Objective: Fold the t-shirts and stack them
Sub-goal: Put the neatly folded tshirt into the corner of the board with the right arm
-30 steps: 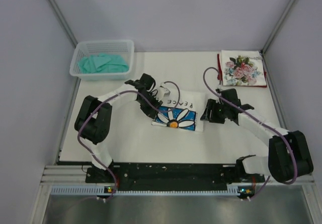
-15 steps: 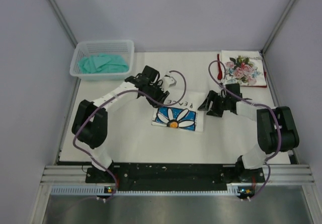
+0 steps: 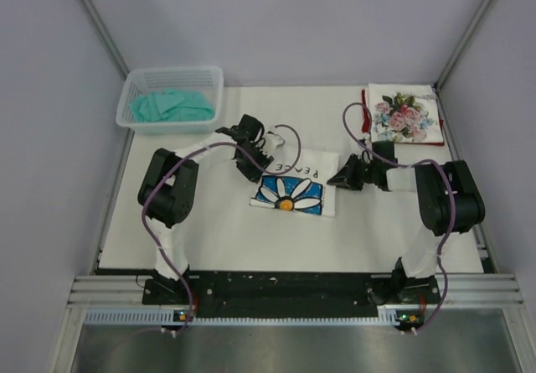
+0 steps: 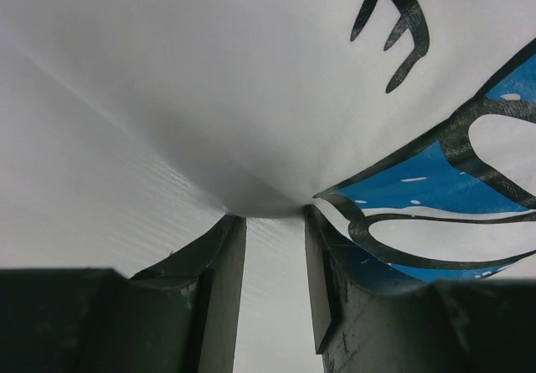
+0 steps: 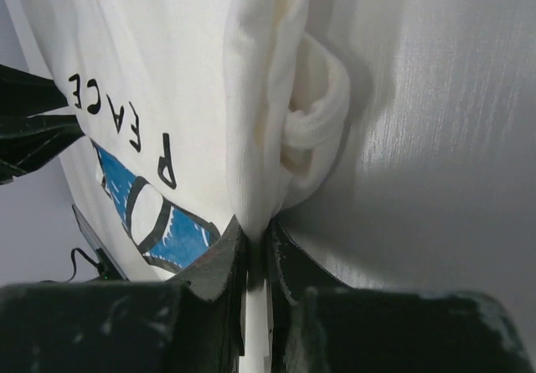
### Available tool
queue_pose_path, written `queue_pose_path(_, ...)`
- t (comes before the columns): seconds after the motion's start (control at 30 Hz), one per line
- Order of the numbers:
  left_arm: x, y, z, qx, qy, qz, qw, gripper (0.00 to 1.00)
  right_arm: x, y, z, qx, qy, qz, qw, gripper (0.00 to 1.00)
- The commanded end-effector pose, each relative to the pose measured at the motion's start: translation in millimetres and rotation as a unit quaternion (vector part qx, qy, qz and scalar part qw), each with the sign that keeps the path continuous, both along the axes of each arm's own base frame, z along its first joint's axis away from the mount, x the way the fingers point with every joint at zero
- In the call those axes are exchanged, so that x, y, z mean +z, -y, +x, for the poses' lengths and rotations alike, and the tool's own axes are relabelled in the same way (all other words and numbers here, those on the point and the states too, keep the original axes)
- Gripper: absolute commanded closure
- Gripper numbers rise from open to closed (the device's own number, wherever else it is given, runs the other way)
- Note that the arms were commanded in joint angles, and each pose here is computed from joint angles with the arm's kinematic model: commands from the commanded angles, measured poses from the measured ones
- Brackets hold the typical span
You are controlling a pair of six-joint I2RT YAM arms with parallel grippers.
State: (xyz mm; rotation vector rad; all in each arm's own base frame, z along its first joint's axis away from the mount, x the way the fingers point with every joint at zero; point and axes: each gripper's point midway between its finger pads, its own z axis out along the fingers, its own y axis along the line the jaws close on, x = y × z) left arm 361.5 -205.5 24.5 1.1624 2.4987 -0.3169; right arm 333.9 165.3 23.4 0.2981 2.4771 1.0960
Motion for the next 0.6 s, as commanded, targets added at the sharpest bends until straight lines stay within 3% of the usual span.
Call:
queue_pose_path(0.0,-13,-6,-1,-0.001,-0.005,0.021,1.0,0.62,1,-6,12,0.002,0.019,0.027,0.999,1.0)
queue_pose_path(0.2,12,-11,2,0.002,0.011,0.005,1.0,0.6,19,-1,24,0.004,0.057,0.017,0.998,1.0)
queue_pose_path(0.27,32,-14,6,0.009,0.018,-0.017,1.0,0.51,23,3,25,0.011,0.059,-0.003,0.998,1.0)
queue_pose_path(0.3,44,-17,9,0.015,0.025,-0.028,0.999,0.4,23,5,25,0.016,0.056,-0.014,0.998,1.0)
queue_pose_path(0.37,69,-26,17,0.026,0.046,-0.042,0.998,0.32,29,10,31,0.026,0.065,-0.043,0.997,1.0)
queue_pose_path(0.57,122,-63,29,0.05,0.117,-0.034,0.991,0.29,41,41,44,0.048,0.087,-0.165,0.981,1.0)
